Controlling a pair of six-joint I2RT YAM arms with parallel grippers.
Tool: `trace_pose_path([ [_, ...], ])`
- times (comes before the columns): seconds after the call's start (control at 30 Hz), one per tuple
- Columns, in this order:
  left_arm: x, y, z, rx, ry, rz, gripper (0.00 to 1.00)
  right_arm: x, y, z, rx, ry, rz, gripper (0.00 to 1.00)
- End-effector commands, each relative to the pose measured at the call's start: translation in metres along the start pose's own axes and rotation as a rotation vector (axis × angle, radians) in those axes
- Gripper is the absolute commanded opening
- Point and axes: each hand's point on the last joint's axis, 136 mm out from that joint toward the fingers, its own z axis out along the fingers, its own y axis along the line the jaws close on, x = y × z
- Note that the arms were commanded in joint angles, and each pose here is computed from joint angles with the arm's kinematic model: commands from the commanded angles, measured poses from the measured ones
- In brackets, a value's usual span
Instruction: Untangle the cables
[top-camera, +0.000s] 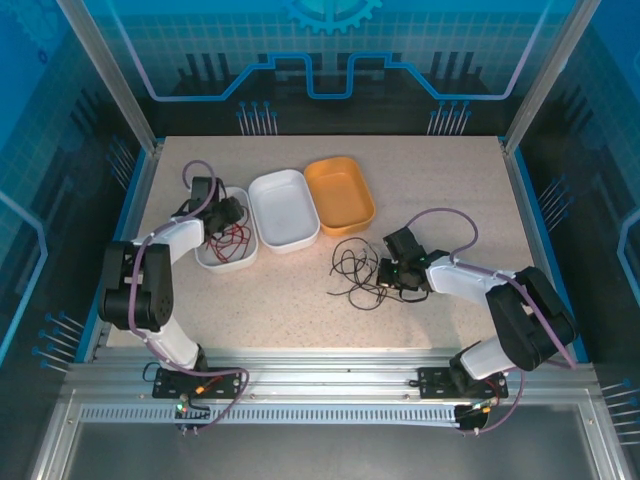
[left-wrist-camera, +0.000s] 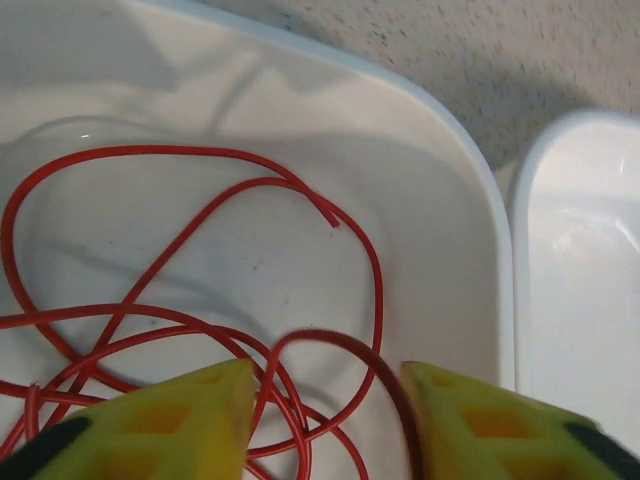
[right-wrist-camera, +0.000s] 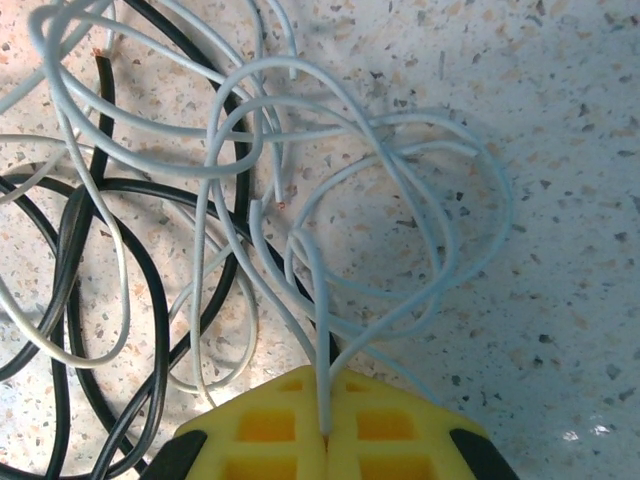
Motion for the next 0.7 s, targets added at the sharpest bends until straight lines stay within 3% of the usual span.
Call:
trace_pose_path([
  [0.0,-0.014,-0.011,-0.004,0.061,-0.017,-0.067,0.48,-0.004,0.005,-0.007,0.006,-0.011,-0.001,0.0],
  [0.17,-0.02,-0.025,-0.015,0.129,-0.026,-0.093,0.58,-0.009,0.005,-0.017,0.016,-0.031,-0.013,0.0],
  [0.37,-0.03,-0.019,-0.032,0.096,-0.082,-0.088,0.64,-0.012,0.0,-0.033,0.042,-0.065,-0.022,0.04],
  [0.67,-0.02,-0.023,-0.045,0.14,-0.064,-0.054,0.59,-0.02,0.001,-0.059,0.026,-0.134,-0.026,0.06],
])
